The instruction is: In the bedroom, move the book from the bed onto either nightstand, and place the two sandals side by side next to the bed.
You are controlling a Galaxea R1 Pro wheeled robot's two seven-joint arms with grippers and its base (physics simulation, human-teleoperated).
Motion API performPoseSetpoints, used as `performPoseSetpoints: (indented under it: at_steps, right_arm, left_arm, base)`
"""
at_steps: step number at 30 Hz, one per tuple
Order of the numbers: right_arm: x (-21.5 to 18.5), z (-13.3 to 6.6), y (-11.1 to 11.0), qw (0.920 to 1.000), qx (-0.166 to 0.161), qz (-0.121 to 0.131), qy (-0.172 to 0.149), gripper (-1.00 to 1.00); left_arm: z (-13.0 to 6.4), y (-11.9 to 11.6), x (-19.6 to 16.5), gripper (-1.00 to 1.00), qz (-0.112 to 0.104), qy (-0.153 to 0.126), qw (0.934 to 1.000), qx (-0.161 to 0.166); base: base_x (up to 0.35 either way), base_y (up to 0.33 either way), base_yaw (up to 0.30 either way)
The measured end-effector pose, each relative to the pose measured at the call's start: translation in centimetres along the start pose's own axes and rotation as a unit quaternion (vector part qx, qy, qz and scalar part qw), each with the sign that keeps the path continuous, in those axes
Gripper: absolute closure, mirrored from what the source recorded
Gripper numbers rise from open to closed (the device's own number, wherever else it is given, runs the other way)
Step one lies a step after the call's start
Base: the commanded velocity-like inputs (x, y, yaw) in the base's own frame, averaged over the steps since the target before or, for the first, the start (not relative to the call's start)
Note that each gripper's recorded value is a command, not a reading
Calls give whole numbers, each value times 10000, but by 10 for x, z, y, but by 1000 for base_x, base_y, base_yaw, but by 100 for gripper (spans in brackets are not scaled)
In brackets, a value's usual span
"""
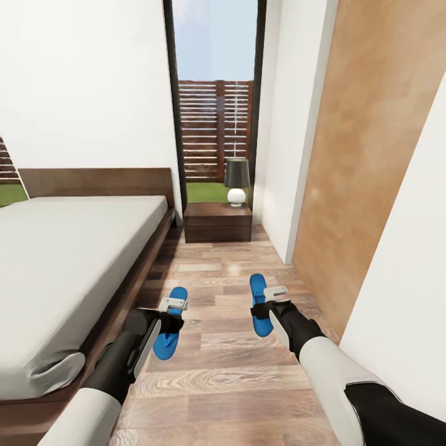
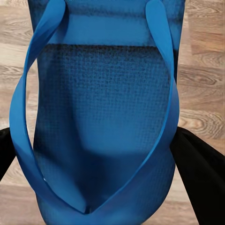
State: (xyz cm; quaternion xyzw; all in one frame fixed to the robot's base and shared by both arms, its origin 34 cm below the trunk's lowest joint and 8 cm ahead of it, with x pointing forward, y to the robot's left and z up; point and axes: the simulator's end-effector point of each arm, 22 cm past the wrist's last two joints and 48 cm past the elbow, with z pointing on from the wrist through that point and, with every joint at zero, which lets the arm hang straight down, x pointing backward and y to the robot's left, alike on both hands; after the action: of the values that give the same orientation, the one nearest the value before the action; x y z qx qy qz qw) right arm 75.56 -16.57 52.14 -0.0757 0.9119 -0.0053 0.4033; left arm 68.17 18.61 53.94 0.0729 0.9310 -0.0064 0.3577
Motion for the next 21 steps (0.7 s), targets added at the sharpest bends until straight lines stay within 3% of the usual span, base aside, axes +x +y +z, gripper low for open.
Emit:
performPoseSetpoints:
  at_steps: [21]
  right_arm:
    - [-40, -23, -5, 10000, -2, 2, 15, 100]
  left_arm:
    - [-27, 3, -39, 100, 11, -8, 10000, -6]
  base:
    - [0, 0, 0]
